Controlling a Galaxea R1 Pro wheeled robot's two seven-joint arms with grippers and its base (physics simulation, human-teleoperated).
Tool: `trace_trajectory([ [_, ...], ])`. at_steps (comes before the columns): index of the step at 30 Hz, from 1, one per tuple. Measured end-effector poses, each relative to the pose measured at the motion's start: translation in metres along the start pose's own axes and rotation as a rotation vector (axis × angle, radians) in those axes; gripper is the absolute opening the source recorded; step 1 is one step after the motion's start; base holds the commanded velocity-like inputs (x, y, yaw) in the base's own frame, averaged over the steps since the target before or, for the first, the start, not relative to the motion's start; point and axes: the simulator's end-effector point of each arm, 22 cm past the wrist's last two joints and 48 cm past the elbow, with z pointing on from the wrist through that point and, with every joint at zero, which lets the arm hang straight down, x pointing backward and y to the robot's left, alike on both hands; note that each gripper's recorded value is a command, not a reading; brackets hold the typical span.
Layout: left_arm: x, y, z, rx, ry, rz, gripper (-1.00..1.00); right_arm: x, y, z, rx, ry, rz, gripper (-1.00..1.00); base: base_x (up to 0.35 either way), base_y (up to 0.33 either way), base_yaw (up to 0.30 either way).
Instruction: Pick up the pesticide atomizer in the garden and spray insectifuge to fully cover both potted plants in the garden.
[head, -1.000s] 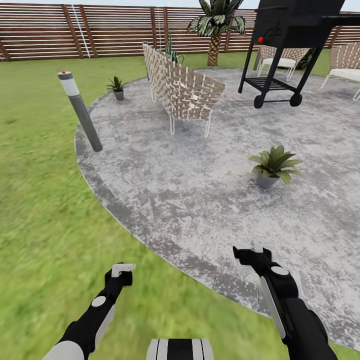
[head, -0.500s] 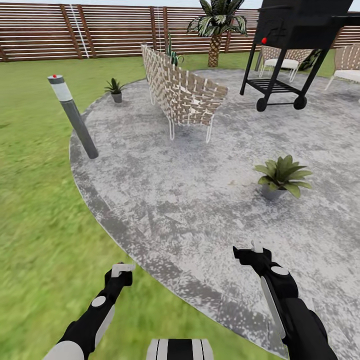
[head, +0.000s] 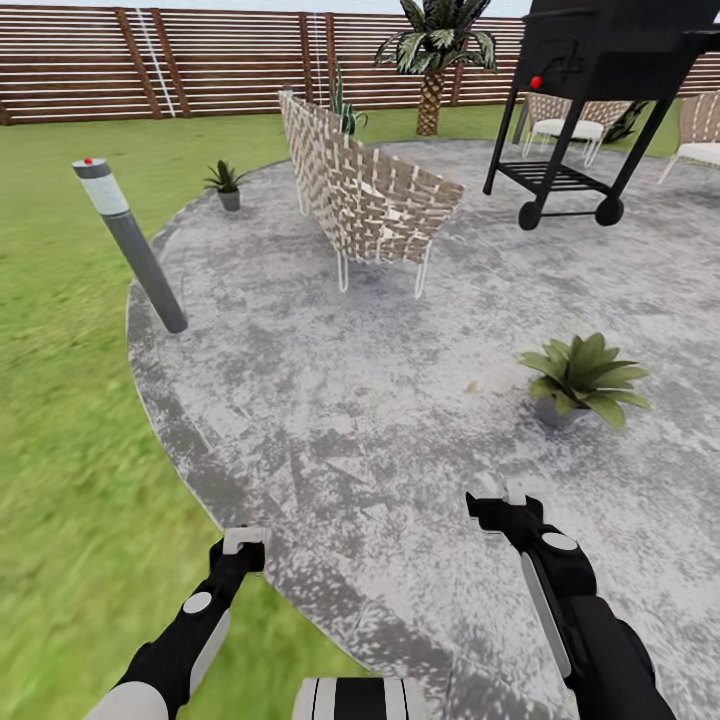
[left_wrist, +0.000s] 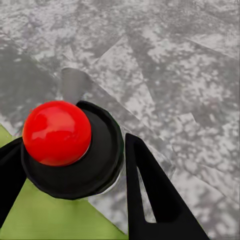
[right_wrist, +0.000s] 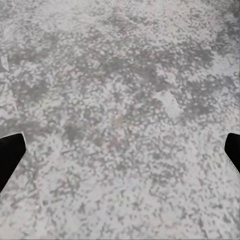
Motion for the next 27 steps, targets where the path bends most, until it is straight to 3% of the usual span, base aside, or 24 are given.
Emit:
trace_trajectory([
  [27,-0.0004,-0.0001,0.0002,0.0,-0.001,0.0,-1.0,0.0,-0.0002,0.0,0.0,0.0,0.0,1.0,0.346,0.0,0.0],
])
